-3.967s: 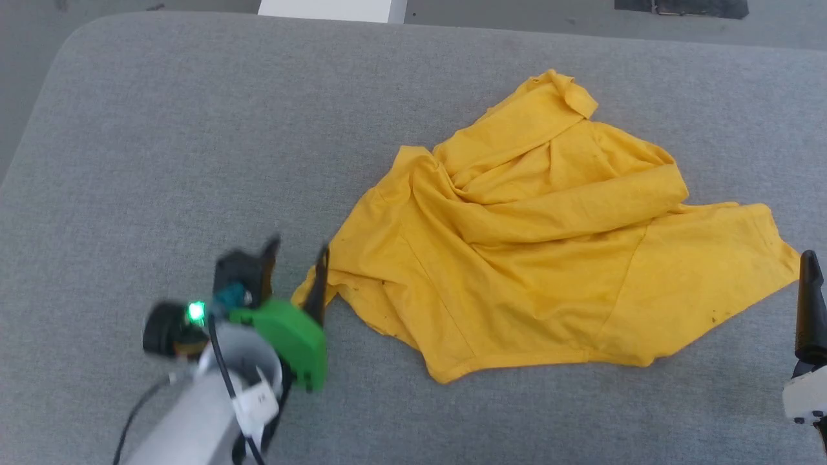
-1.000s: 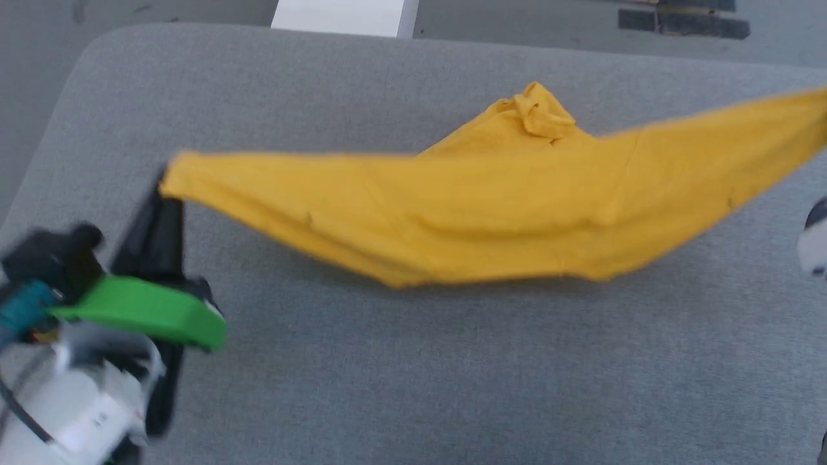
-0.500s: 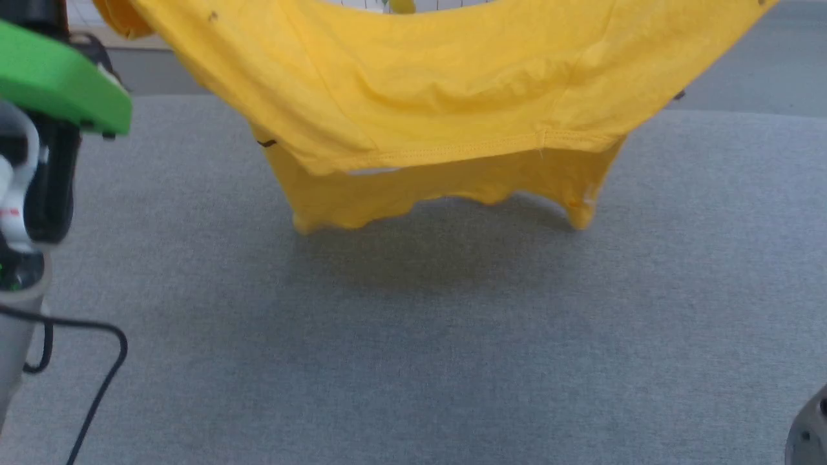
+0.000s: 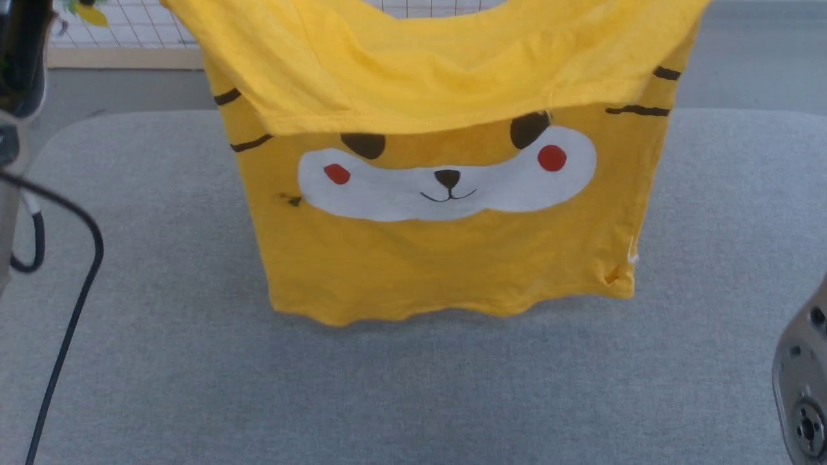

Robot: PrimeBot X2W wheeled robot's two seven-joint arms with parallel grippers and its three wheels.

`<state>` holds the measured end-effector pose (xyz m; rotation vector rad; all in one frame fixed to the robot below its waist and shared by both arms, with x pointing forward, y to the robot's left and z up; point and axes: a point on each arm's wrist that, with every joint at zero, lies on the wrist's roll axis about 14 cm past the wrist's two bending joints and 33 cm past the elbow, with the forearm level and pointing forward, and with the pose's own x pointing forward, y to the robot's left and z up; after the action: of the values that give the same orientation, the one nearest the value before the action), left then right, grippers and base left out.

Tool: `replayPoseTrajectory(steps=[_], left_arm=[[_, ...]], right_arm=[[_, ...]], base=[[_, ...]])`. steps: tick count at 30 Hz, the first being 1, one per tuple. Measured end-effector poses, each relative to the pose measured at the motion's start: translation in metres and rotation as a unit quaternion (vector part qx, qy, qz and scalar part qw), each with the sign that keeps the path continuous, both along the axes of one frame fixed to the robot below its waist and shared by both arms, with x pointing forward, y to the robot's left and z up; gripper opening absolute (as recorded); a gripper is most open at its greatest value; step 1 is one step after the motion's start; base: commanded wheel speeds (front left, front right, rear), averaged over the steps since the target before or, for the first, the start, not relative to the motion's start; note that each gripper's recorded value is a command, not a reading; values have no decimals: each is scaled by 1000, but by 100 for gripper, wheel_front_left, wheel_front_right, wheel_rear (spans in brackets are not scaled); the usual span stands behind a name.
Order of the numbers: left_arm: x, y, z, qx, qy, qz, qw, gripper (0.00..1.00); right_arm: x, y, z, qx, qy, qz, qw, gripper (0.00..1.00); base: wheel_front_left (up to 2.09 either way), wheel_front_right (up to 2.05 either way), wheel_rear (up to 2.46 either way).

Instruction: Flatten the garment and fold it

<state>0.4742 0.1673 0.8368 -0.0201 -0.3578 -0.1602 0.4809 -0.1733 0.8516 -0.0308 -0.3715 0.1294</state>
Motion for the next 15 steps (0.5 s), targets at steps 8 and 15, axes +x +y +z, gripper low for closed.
replayPoseTrajectory(steps=[8, 15], left_arm=[[70, 7, 9, -6, -8, 43, 999, 0], [122, -2, 21, -26, -68, 58, 996, 0]], right_arm=[[66, 6, -3, -23, 14, -23, 999, 0], [121, 9, 1, -60, -15, -48, 997, 0]], base=[[0, 0, 0], [0, 0, 0]])
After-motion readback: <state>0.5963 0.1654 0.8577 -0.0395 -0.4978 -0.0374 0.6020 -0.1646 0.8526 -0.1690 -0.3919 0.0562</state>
